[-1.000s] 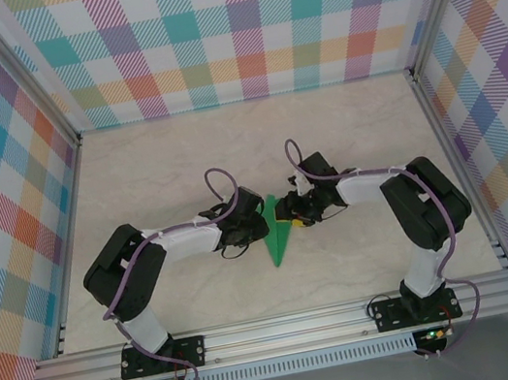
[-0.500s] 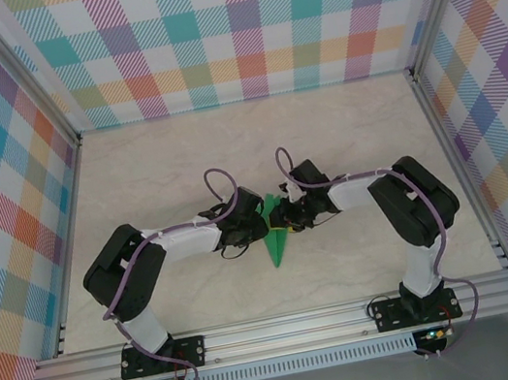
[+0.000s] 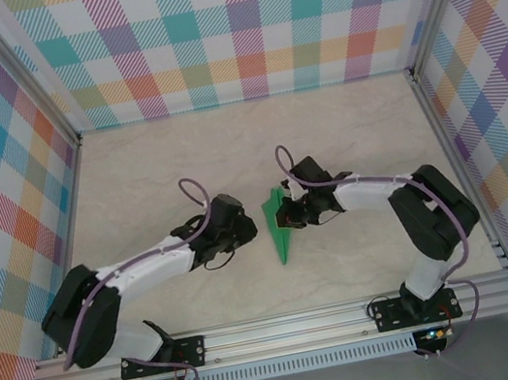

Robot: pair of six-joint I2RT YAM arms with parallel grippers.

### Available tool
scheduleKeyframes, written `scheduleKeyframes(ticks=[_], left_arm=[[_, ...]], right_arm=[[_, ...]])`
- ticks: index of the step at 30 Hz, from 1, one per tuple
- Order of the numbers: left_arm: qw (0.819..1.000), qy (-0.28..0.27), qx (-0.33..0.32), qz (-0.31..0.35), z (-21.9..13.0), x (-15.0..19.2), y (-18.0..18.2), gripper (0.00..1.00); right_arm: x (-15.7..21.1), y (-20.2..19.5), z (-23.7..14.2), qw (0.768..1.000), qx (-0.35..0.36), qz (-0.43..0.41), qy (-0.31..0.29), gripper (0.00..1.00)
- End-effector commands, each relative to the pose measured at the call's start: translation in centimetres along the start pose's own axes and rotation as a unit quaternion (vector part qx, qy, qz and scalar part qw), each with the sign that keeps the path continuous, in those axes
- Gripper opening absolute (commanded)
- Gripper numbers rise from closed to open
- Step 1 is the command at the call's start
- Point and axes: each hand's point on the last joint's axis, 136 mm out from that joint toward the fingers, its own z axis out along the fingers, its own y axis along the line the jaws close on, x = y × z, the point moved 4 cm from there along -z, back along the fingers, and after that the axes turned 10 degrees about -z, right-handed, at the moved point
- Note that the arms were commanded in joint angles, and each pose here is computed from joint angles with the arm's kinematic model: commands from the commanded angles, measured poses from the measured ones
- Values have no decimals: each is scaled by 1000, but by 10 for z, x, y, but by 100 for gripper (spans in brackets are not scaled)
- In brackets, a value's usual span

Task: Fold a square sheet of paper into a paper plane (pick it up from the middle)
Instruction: Turn over the paper at the center of the table.

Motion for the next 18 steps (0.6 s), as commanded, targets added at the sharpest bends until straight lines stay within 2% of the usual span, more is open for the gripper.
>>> scheduleKeyframes(ticks=[1, 5, 10, 15, 18], left_arm=[[998, -17, -50, 15, -31, 0, 29, 30], [995, -43, -71, 54, -83, -8, 40, 36], [985, -88, -100, 108, -147, -19, 61, 45], [980, -109, -88, 140, -174, -21, 73, 54], [981, -109, -86, 133, -173, -19, 77, 58]], right_arm=[[7, 3, -29, 997, 69, -40, -3, 6], [25, 1, -54, 991, 124, -48, 1, 7], [49, -6, -69, 988, 150, -41, 10, 8], [61, -2, -74, 987, 153, -44, 15, 9], [65, 3, -78, 985, 164, -56, 22, 10]])
